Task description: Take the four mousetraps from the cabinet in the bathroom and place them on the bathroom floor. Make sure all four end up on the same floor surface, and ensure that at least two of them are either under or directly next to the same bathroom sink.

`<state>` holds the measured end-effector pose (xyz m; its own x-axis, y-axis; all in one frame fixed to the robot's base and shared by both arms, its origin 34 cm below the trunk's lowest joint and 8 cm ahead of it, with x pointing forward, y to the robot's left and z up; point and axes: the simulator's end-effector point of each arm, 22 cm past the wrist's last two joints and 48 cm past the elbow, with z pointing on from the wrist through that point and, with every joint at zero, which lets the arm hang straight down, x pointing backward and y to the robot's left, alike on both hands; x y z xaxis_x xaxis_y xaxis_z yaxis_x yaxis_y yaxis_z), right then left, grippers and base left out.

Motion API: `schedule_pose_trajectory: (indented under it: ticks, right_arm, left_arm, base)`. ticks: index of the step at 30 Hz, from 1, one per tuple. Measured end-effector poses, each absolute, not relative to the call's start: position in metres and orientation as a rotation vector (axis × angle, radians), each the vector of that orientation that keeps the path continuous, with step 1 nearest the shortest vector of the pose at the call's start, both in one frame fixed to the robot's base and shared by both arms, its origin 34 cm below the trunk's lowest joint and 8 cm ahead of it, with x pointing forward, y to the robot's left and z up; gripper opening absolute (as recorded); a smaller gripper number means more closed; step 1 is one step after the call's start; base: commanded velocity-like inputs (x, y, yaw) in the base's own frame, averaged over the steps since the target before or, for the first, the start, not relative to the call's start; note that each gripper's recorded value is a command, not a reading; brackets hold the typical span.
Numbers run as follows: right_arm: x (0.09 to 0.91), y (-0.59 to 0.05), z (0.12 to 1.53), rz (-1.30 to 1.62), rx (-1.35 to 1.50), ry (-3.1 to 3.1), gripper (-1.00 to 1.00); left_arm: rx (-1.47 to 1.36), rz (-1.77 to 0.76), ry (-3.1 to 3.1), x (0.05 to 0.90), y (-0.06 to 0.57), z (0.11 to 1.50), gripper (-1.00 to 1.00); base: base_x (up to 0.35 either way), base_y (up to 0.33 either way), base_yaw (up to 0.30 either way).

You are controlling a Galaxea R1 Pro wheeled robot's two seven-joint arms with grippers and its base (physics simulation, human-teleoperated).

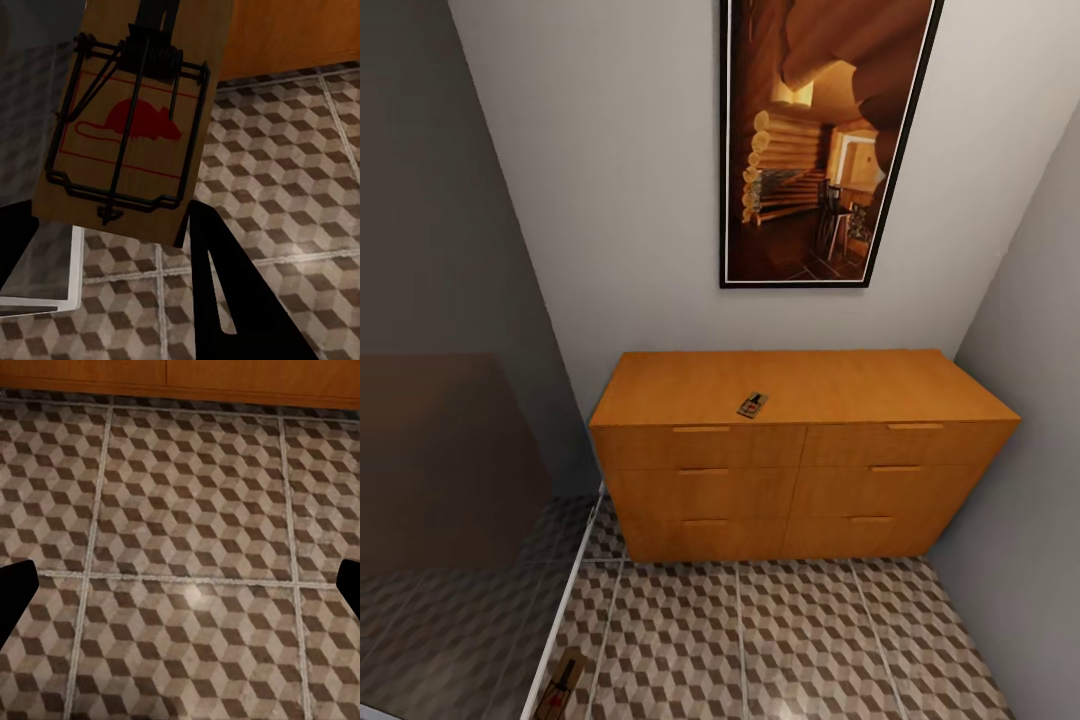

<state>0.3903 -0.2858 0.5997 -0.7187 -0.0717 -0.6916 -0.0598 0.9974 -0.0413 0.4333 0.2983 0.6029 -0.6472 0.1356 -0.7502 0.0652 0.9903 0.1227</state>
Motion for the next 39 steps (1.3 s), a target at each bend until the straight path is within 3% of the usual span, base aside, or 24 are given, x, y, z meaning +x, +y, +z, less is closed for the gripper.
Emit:
schedule_pose_trajectory:
  ticks: [9, 21, 39]
  right_arm:
    - [0.396, -0.286, 0.602, -0.022, -0.088, 2.364, 1.00]
    - [0.545, -0.279, 0.716, -0.122, -0.016, 2.230, 1.00]
    - [0.707, -0.278, 0.940, -0.213, -0.041, 2.140, 1.00]
  left_arm:
    - [0.139, 0.107, 2.277, 0.433, 0.299, 0.603, -1.00]
    - [0.136, 0.095, 2.278, 0.433, 0.291, 0.602, -1.00]
    - [0.136, 0.090, 2.277, 0.433, 0.289, 0.602, -1.00]
  base:
    - [-0.228, 0.000, 0.000]
    - [-0.318, 0.000, 0.000]
    - [-0.028, 0.000, 0.000]
